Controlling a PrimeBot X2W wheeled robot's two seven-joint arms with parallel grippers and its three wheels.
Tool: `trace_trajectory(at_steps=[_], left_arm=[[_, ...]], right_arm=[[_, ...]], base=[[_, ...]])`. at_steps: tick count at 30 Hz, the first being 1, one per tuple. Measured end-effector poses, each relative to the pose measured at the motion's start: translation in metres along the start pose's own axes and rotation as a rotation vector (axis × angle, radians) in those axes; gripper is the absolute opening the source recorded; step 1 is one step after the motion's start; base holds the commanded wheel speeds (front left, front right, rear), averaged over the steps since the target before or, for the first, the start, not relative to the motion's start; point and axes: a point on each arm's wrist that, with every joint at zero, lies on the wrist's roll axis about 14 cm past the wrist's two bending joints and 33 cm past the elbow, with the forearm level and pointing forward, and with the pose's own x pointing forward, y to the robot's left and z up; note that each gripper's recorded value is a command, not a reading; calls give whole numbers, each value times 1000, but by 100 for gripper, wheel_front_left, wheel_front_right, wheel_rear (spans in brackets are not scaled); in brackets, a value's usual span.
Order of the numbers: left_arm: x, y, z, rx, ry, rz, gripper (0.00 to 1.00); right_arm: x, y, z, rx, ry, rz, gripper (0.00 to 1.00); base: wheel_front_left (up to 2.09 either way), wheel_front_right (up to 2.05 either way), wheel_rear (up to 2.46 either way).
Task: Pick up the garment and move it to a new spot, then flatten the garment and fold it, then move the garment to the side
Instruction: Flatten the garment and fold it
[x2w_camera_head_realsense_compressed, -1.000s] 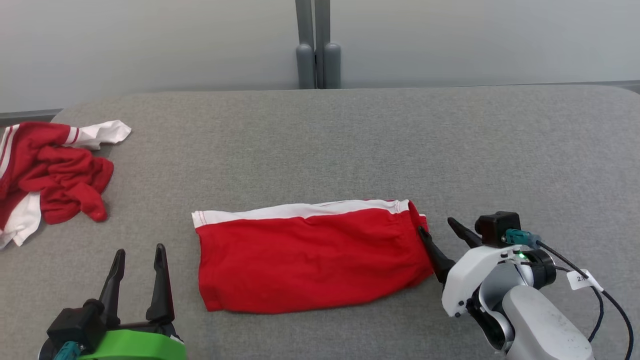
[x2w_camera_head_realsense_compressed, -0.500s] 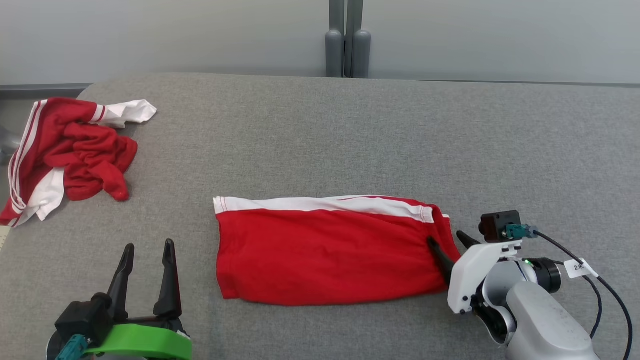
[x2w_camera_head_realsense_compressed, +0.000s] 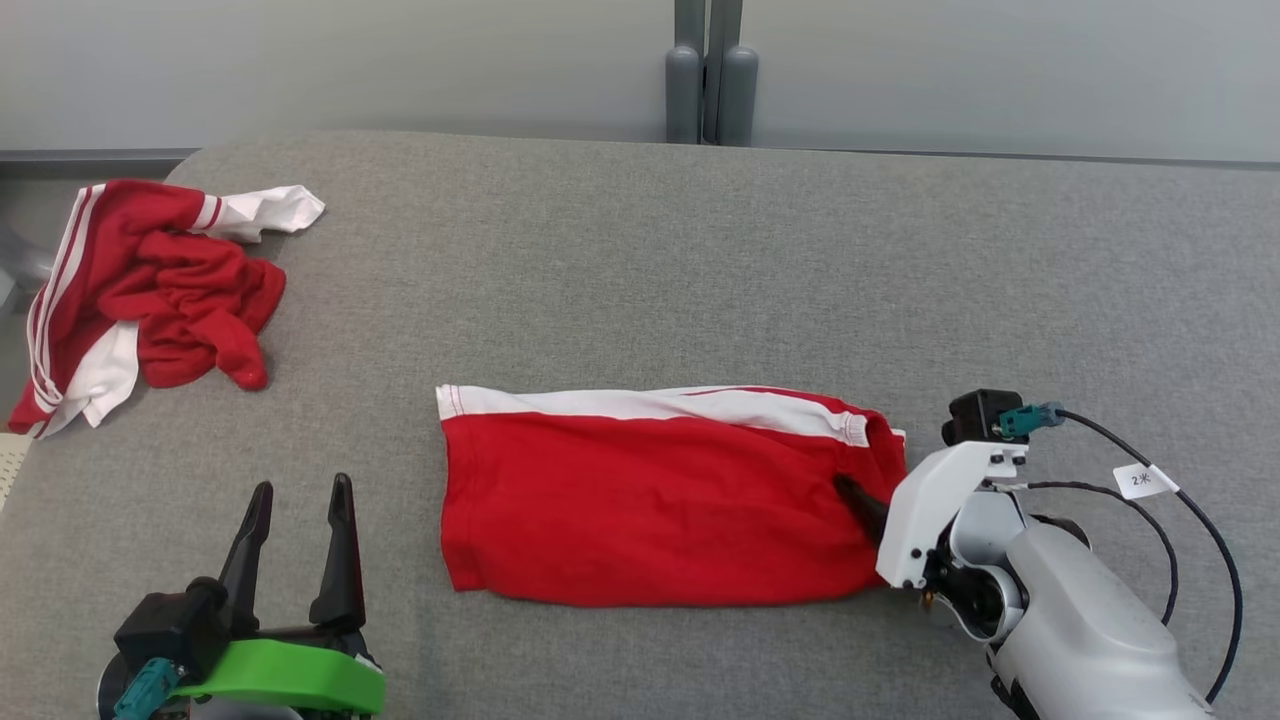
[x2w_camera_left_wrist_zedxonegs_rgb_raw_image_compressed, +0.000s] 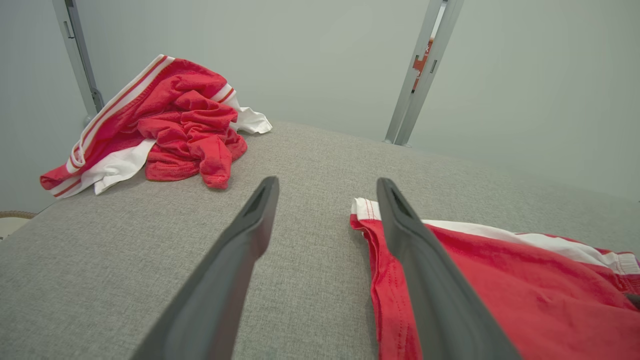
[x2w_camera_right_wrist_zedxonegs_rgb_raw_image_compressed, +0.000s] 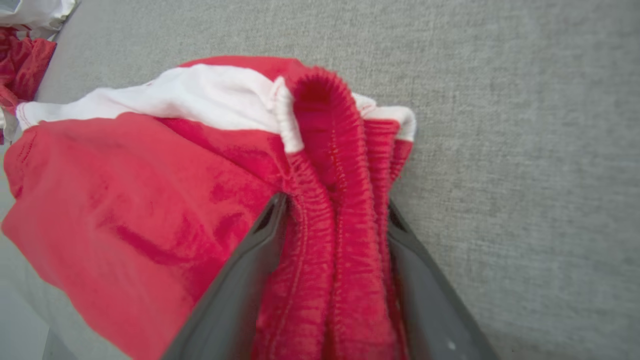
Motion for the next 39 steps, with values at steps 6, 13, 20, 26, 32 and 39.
trace_trajectory(at_steps=[6,13,20,26,32,39], left_arm=[[-1,2,-2,-4,7,6,100],[5,-7,-5,-4,14,-26,100],[14,-27,-9,-4,28,-94,100],[14,-36,-11,-4,35,-121,100],[8,-26,-13,-2,40,-90,100],[1,-13,-13,-13,42,-39,100]], right_arm=[[-1,8,9,24,-34,35,0],[-33,-49,40,-76,-103,-71,0],[-97,-114,74,-102,-176,-215,0],[-97,-60,86,60,-270,-30,0],[-76,-2,91,258,-289,177,0],[-38,44,76,429,-193,303,0]], base=[[0,0,0],[0,0,0],[0,0,0],[0,0,0],[0,0,0],[0,0,0]])
